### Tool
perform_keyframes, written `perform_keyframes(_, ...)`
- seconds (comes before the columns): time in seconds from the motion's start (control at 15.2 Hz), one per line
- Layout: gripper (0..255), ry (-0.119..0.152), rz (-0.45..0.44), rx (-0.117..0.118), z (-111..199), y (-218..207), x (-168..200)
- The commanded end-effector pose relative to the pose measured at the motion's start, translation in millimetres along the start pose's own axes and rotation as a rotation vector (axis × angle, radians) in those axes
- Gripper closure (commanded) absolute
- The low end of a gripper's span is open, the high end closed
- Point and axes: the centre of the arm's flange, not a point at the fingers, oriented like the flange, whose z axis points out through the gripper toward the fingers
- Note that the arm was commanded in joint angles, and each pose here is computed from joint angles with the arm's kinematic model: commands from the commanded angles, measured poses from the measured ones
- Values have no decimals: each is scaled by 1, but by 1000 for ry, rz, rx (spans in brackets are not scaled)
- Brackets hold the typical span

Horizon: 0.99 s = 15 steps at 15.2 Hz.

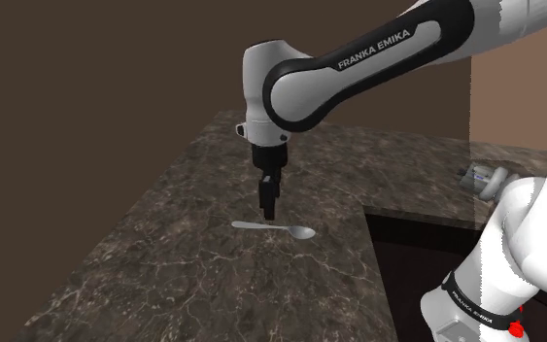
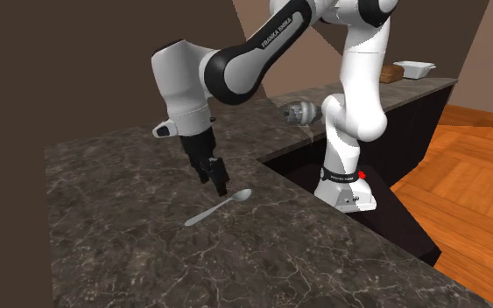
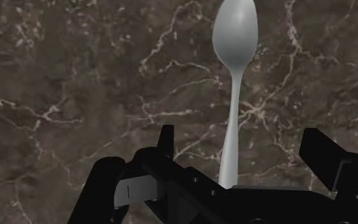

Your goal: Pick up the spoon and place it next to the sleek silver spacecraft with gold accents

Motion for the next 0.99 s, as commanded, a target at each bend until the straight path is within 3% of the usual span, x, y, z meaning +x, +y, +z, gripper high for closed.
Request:
perform_keyframes(0.0,0,2,-28,-3,11,-9,11)
perform_keyframes(0.46,0,2,-28,-3,46,-9,11)
perform_keyframes(0.92,0,2,-28,-3,46,-9,11)
